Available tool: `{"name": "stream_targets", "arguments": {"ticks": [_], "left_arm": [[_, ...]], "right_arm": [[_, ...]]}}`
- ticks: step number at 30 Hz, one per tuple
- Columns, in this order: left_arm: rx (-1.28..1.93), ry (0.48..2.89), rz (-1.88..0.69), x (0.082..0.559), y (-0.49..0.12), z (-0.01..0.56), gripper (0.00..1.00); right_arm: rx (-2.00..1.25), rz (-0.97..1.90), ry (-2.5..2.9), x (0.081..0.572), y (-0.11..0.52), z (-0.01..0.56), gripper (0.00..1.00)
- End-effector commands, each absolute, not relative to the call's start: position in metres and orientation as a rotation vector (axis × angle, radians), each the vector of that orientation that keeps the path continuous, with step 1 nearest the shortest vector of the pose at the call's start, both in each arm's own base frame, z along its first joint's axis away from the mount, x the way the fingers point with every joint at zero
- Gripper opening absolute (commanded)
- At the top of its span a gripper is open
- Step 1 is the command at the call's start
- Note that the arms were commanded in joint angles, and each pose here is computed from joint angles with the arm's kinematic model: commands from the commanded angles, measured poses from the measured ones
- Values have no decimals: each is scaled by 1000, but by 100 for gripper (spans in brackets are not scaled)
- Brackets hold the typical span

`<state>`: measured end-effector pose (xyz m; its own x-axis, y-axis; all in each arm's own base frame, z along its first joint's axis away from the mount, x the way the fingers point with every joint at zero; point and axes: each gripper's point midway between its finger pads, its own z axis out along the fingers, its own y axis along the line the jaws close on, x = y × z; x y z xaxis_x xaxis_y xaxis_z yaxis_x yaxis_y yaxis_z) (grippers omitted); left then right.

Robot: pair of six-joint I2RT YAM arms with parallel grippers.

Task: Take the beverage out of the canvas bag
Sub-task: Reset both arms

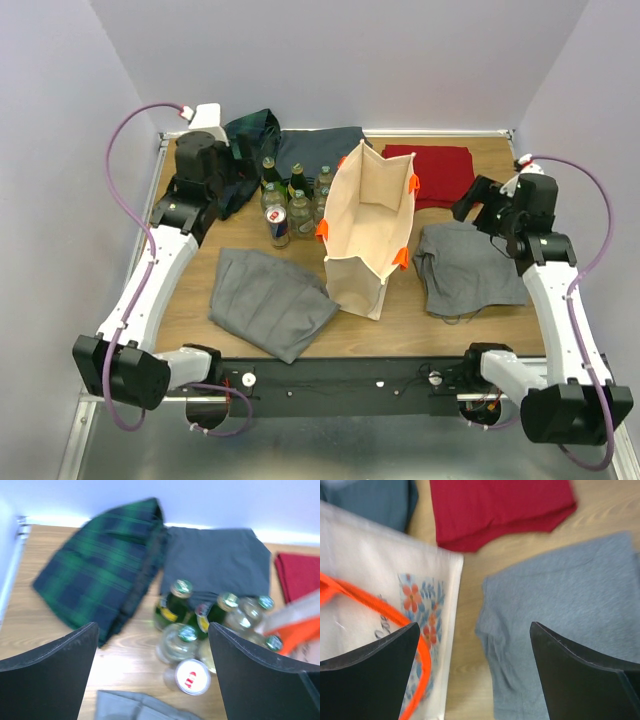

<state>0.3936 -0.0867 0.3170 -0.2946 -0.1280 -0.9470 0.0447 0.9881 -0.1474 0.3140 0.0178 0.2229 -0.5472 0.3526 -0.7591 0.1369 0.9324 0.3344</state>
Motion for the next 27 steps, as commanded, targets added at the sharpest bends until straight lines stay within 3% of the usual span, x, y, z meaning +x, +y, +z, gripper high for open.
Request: {"name": "stream_targets", "arguments": {"ticks": [1,12,19,27], "left_arm": [[-148,1815,-157,386,-53,336,99],[-98,1759,-226,376,-46,365,99],[-144,1902,-264,371,-51,339,99],[-186,1906,-187,365,-37,325,99]], "right_arm": [[520,145,1868,322,-20,261,100],[516,120,1858,355,-26,272,100],[519,85,1883,379,-31,261,100],[543,-20,1893,395,-48,254,100]]}}
